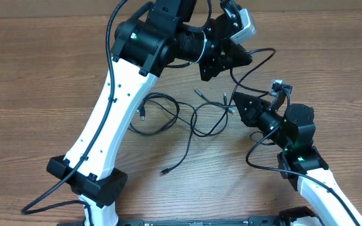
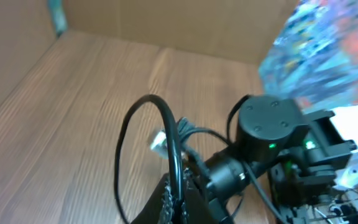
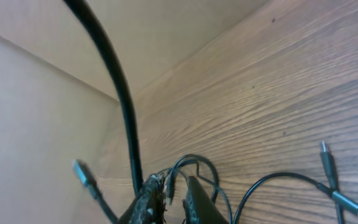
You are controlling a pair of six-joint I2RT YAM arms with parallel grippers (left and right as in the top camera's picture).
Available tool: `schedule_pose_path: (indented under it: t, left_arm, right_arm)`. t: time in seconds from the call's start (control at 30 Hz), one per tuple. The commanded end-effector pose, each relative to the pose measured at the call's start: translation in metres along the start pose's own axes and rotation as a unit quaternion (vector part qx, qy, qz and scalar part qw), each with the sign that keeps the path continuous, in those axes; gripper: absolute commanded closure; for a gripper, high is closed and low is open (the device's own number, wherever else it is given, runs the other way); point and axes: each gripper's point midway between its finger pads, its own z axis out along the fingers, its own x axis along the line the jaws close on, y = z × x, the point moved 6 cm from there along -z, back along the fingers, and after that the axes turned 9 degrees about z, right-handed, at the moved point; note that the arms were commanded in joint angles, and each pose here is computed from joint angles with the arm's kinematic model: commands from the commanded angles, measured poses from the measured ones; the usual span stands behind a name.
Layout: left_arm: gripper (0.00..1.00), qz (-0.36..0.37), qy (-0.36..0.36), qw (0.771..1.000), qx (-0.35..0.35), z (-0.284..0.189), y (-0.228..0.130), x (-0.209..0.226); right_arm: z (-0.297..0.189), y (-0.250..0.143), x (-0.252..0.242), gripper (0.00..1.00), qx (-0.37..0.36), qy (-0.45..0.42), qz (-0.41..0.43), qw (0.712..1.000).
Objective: Untangle cables
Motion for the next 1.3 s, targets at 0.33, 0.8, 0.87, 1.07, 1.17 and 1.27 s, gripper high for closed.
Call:
schedule_pose_path:
  t: [0.33, 0.8, 0.87, 1.07, 1.17, 1.27]
  left_arm:
    - [0.96, 0.024, -0.038, 0.998, -0.04, 0.004, 0.008, -0.002]
    - [0.96, 0.005, 0.052, 0.999, 0.014, 0.004, -0.003, 0.019]
    - [0.96, 0.002, 0.083, 0.996, 0.032, 0.003, -0.007, 0.026]
    - [0.96, -0.021, 0.099, 0.994, 0.031, 0.002, -0.006, 0.03]
    - [0.96, -0.048, 0.096, 0.994, 0.014, 0.005, 0.001, 0.029]
    - [0.96, -0.058, 0.073, 0.996, -0.007, 0.012, 0.01, 0.021]
  right_arm:
    - [-0.001, -0.015, 0.012, 0.54, 0.069, 0.055, -0.056, 0.995]
    - [-0.005, -0.038, 0.005, 0.36, 0.148, 0.056, -0.033, 0.987]
    - [-0.006, -0.04, 0.003, 0.34, 0.153, 0.051, -0.028, 0.986]
    - [-0.007, -0.041, 0.013, 0.22, 0.168, 0.088, -0.038, 0.981]
    - [-0.006, -0.039, 0.017, 0.17, 0.158, 0.095, -0.048, 0.982]
    - [-0.004, -0.035, 0.016, 0.1, 0.139, 0.087, -0.055, 0.985]
